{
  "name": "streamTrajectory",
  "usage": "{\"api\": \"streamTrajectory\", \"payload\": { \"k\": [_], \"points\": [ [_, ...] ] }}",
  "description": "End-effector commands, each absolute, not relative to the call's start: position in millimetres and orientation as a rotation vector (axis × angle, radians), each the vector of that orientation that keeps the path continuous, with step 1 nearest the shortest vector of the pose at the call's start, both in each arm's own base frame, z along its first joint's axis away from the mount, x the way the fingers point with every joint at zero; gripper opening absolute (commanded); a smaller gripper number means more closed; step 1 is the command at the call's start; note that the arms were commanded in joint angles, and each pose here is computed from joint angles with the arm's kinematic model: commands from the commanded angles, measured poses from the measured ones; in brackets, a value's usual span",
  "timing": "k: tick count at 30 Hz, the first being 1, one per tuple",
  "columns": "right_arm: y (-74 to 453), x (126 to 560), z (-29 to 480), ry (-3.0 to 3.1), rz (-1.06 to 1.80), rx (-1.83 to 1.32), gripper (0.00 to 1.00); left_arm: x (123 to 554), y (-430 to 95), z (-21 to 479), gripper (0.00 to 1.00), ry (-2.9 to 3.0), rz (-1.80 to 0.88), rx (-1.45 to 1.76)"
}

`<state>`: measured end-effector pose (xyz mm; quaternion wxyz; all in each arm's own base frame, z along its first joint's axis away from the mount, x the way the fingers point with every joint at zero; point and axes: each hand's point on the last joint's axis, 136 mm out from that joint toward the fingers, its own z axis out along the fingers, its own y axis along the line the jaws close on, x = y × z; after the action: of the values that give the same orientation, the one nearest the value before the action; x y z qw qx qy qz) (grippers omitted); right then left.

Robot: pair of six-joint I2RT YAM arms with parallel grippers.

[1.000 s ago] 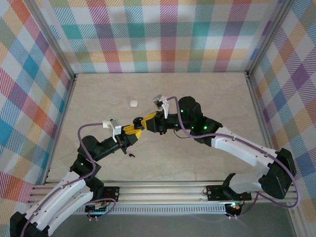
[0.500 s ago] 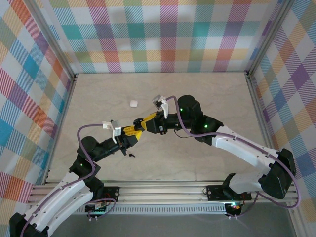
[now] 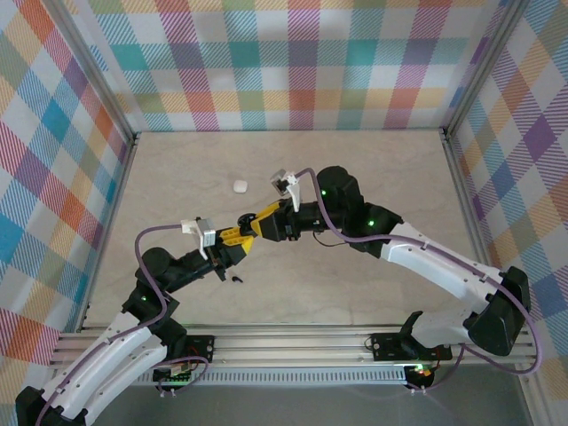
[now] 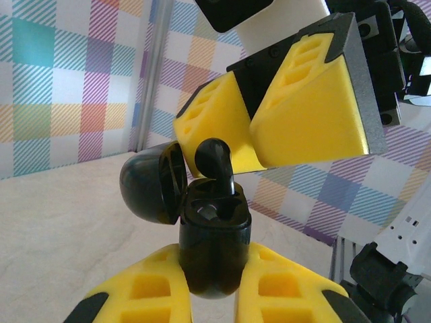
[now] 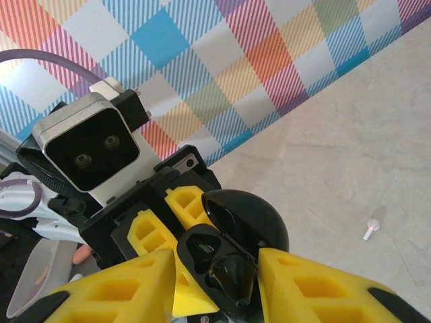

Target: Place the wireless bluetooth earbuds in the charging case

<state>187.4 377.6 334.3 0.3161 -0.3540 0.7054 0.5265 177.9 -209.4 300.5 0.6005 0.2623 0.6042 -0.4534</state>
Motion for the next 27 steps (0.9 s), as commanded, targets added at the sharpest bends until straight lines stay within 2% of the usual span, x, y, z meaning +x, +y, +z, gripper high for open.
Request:
{"api": "streamTrajectory", "payload": {
  "k": [1, 27],
  "points": [
    [379.9, 188.6, 331.9, 1.895, 1.378, -0.937, 0.39, 164.1, -207.3, 333.5, 0.00, 1.264, -1.049, 0.642],
    [380.9, 194.4, 347.2, 1.879, 1.333, -0.944, 0.45, 163.7, -206.1, 319.7, 0.00, 1.301, -1.051, 0.631]
  ]
}}
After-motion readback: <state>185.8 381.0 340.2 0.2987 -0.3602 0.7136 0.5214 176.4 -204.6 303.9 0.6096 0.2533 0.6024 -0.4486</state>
